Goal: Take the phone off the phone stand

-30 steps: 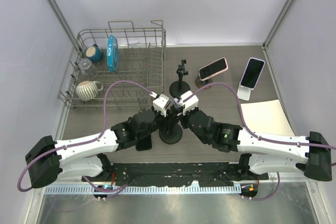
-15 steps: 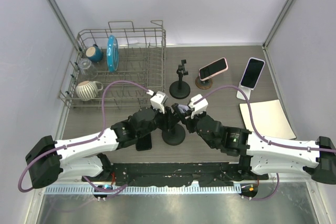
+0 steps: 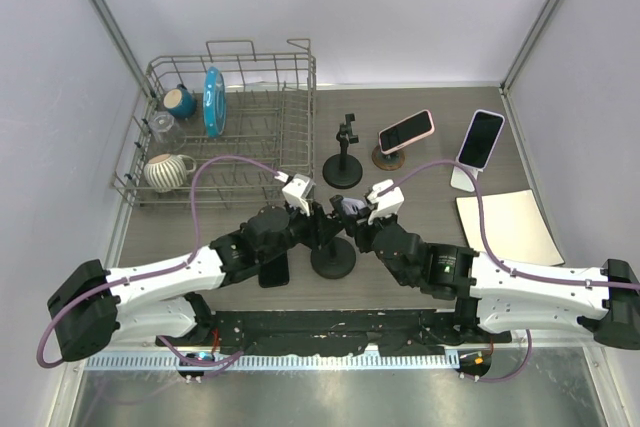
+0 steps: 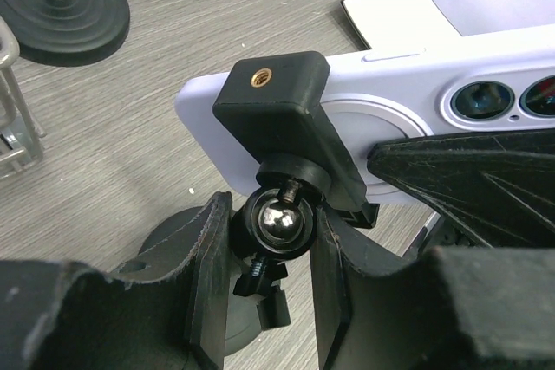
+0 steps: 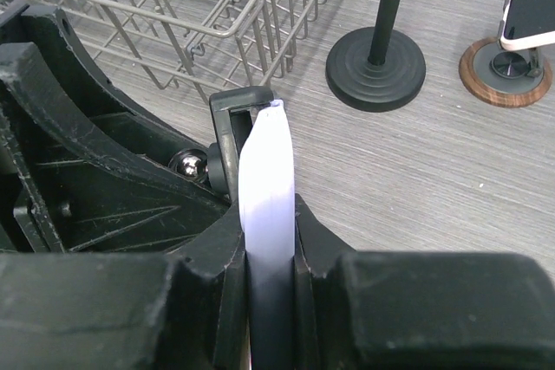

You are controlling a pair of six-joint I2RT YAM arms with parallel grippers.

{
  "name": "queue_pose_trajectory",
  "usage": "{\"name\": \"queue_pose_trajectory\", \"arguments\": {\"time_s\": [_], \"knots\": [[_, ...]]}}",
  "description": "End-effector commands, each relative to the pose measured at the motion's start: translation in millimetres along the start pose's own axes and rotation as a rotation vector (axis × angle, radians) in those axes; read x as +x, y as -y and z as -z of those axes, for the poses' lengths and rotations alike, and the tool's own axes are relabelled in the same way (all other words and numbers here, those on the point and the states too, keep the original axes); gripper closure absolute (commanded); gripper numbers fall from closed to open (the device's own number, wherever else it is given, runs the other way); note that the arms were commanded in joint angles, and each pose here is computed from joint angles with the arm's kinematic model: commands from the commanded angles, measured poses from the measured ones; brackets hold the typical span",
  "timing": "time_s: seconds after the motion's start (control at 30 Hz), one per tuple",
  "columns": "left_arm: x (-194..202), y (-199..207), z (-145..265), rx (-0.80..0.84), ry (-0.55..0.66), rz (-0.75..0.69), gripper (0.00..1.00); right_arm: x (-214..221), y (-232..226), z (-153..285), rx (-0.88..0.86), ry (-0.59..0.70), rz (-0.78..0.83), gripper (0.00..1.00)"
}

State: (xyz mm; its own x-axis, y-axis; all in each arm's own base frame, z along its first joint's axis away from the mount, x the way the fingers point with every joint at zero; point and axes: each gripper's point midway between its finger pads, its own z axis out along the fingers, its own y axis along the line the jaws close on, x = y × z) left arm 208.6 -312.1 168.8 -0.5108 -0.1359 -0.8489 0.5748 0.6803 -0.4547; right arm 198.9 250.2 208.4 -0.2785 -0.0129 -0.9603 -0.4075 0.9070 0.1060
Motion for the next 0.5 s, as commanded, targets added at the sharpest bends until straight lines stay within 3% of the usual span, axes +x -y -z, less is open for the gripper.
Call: {"name": "queue_pose_trajectory", "arguments": {"time_s": [0.0, 0.47], "knots": [[-15, -75, 10, -0.312, 0.113, 0.051, 1.0, -32, 67, 10, 0.329, 0.122, -0.068, 0.99], [10, -67, 10, -0.3, 0.076, 0.029, 1.0, -37, 86, 10, 0.474, 0.138, -0.093, 0.99]]}}
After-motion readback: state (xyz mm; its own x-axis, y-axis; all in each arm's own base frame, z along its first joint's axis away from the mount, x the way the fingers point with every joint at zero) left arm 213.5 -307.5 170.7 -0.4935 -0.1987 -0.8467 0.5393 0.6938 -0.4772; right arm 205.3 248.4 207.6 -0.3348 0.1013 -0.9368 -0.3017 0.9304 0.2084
